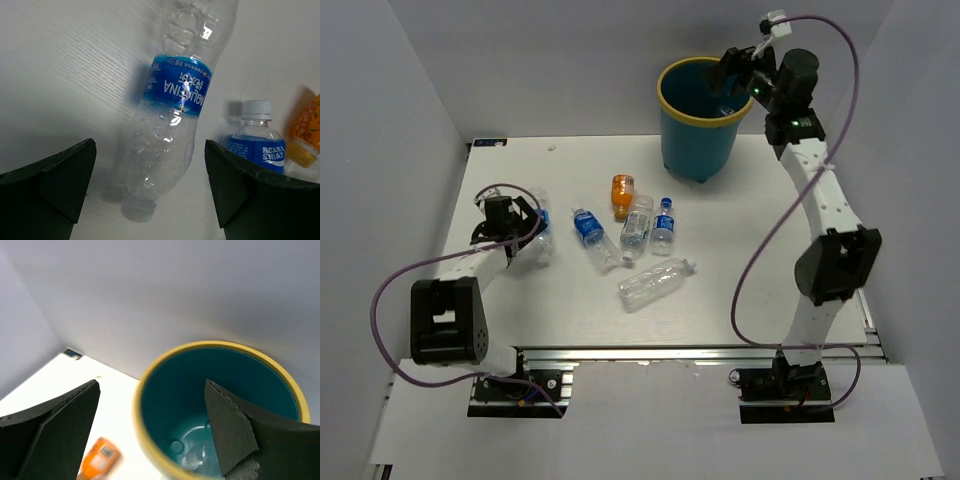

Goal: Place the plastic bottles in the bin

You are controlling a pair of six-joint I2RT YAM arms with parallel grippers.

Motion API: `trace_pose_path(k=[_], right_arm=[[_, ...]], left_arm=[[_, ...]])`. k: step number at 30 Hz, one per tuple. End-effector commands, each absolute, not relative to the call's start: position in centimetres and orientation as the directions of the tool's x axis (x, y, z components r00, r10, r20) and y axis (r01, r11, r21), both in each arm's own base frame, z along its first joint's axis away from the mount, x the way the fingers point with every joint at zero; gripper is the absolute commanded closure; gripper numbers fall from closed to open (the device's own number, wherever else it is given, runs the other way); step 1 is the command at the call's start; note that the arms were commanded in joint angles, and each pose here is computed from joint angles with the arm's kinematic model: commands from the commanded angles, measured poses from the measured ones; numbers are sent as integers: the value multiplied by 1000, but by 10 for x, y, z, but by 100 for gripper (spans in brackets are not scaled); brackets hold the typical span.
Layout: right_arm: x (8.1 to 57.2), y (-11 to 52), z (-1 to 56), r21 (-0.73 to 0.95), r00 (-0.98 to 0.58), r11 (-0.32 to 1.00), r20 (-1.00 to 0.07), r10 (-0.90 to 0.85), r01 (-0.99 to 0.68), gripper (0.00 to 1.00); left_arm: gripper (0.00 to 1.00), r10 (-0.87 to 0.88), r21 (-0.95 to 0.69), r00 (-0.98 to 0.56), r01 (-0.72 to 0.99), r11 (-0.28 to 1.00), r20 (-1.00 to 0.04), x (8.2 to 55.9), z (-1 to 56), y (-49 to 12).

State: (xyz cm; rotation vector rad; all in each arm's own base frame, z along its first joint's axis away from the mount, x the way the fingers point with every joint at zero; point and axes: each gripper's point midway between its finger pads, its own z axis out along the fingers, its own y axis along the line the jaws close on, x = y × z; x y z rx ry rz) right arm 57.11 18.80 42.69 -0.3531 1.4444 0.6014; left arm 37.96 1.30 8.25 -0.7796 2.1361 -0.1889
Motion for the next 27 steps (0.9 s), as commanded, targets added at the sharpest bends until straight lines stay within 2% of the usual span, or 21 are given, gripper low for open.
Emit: trace_pose_path(k=[1,5,6,9,10,12,13,14,17,19,20,22,23,27], right_arm=[[509,187,482,52,122,769,-978,167,-637,11],[457,186,476,57,100,734,-980,169,-677,11],[453,187,454,82,53,730,-986,160,-679,11],[423,186,447,105,20,709,-986,165,-698,11],[416,190,422,126,-23,687,-987,158,-716,11],[390,197,420,129,-11,650,-983,183,-749,11],[382,202,418,112,13,627,-981,191,-771,11],[376,207,392,146,-37,615,-982,186,-775,11],[342,239,369,178,-101,526,-980,171,-832,11],[330,251,356,209,-144,488,-975,168,-848,11],[322,259,343,223,-165,458,-973,164,-860,11],[304,269,336,235,-182,370,-968,172,-899,11],[296,276,345,187,-126,316,-971,204,-930,11],[263,295,324,221,-194,123,-961,196,-968,11]], left_arm=[[2,-582,-414,-484,-415,810,-653,391,74,3],[2,-579,-439,-532,-377,816,-618,409,59,-9],[3,-579,-434,-549,-383,815,-603,409,51,-9],[10,-569,-432,-553,-371,822,-609,416,51,-10],[21,-569,-441,-551,-359,822,-611,418,53,-12],[30,-567,-461,-555,-333,822,-609,419,55,-17],[42,-566,-476,-553,-315,821,-611,420,60,-20],[47,-563,-481,-548,-303,823,-618,420,65,-22],[62,-539,-483,-519,-253,838,-663,418,91,-23],[65,-522,-486,-493,-210,848,-696,413,109,-26],[71,-514,-504,-450,-154,850,-730,410,137,-31],[75,-506,-528,-404,-65,847,-762,404,161,-43],[75,-492,-551,-383,57,832,-782,394,189,-61],[74,-402,-556,-393,465,689,-827,344,228,-156]])
